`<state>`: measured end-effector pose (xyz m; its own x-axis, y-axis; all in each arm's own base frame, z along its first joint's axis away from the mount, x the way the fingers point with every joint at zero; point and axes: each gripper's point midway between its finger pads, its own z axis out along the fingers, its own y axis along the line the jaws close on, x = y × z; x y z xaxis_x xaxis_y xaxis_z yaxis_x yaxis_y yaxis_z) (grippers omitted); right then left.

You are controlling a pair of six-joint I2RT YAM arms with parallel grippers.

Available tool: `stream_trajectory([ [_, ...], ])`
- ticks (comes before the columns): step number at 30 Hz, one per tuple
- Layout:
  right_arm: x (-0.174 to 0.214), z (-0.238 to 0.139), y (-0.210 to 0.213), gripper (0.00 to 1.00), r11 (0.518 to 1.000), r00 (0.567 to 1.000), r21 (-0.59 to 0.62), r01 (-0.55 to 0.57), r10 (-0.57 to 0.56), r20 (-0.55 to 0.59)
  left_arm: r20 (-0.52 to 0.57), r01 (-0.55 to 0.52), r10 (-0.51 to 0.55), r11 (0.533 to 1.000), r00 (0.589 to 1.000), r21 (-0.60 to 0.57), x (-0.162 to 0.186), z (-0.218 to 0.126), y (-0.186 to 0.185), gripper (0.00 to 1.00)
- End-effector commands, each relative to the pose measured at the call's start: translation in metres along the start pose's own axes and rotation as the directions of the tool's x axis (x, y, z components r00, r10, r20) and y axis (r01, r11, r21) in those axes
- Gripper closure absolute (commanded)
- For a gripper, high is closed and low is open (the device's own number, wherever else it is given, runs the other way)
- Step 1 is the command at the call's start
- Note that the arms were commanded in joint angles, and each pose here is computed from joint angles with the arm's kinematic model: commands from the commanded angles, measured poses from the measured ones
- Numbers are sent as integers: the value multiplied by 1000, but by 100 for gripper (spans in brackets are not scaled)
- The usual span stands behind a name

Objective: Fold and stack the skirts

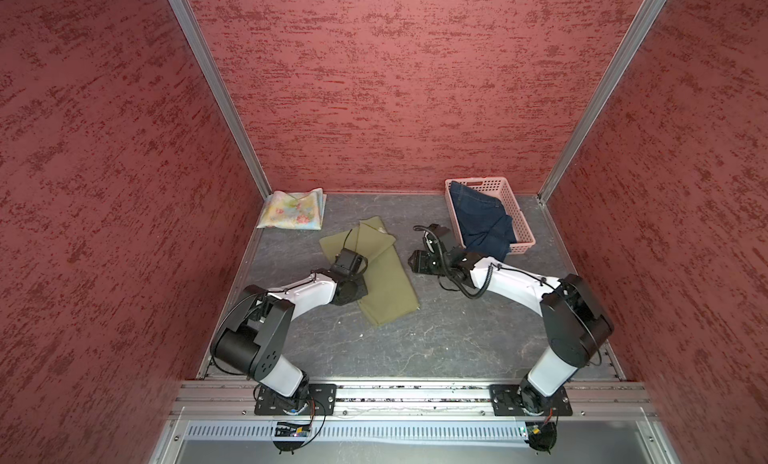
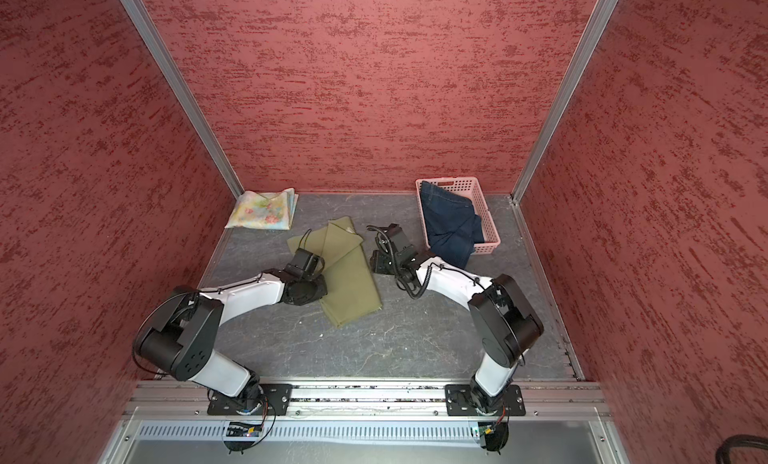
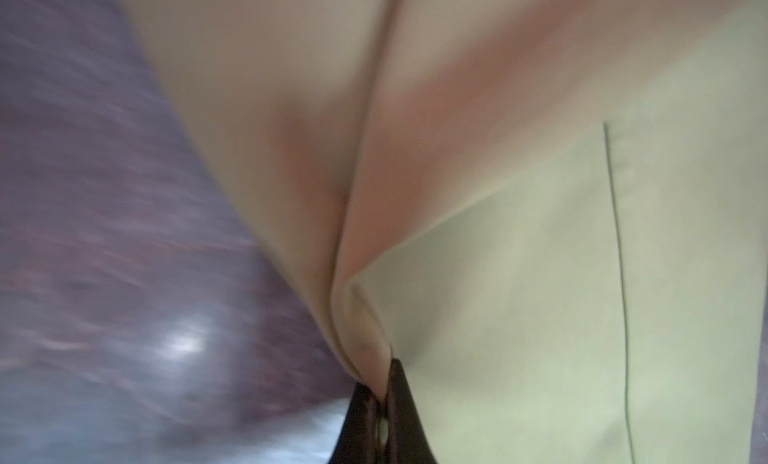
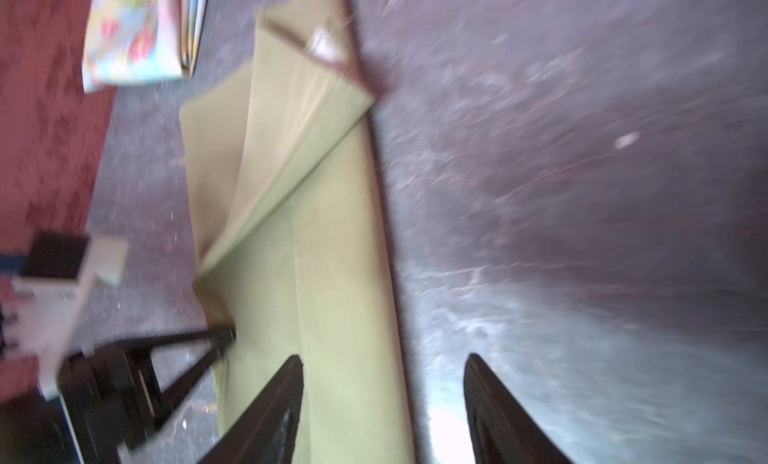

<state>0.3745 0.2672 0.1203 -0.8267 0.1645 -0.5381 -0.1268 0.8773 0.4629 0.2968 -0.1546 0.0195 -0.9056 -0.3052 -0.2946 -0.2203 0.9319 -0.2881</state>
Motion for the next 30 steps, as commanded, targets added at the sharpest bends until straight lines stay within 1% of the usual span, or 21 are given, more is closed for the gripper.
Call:
stream_trajectory([
  [1, -22, -17, -13, 37, 1000, 998, 13, -8, 7, 55, -67, -11, 14, 999, 998, 39, 28, 2, -34, 93],
  [3, -31, -23, -18, 36, 1000, 997, 25, -6, 4, 77, -92, -51, 58, 996, 994, 76, 46, 1, -60, 93],
  [6, -40, -29, -19, 34, 999, 995, 31, 17, -20, 98, -126, -130, 151, 979, 980, 156, 73, -3, -98, 85],
  [8, -42, -30, -17, 32, 999, 994, 24, 36, -39, 103, -112, -174, 200, 963, 973, 204, 80, -13, -113, 73],
  [9, -43, -30, -16, 32, 999, 994, 19, 40, -42, 104, -99, -185, 211, 957, 973, 224, 80, -20, -115, 63],
  [10, -43, -30, -14, 31, 999, 993, 4, 46, -47, 106, -80, -188, 211, 954, 974, 235, 77, -26, -114, 55],
  [11, -43, -30, -12, 31, 999, 993, -8, 49, -48, 109, -63, -187, 208, 952, 976, 244, 74, -32, -111, 51],
  [13, -45, -27, -8, 30, 998, 993, -28, 49, -45, 109, -27, -168, 181, 950, 983, 261, 61, -47, -99, 43],
  [15, -46, -23, -7, 30, 998, 993, -34, 45, -41, 107, -4, -131, 136, 958, 991, 254, 47, -55, -79, 40],
  [17, -46, -17, -4, 30, 998, 994, -53, 40, -34, 103, 9, -79, 79, 969, 997, 234, 36, -60, -54, 39],
  [20, -47, -6, 3, 31, 997, 995, -67, 40, -33, 92, 30, 45, -51, 983, 998, 177, 16, -64, -10, 39],
  [22, -47, 3, 8, 31, 997, 995, -57, 48, -42, 90, 47, 130, -138, 981, 989, 141, 4, -66, 16, 39],
  [25, -46, 19, 12, 33, 998, 997, -35, 43, -41, 73, 56, 222, -228, 971, 972, 90, -9, -62, 46, 39],
  [28, -43, 33, 13, 34, 999, 997, -5, 45, -45, 61, 53, 264, -267, 963, 962, 54, -18, -55, 63, 39],
  [30, -40, 42, 12, 35, 998, 997, 20, 52, -53, 56, 65, 262, -263, 965, 963, 33, -23, -52, 67, 39],
])
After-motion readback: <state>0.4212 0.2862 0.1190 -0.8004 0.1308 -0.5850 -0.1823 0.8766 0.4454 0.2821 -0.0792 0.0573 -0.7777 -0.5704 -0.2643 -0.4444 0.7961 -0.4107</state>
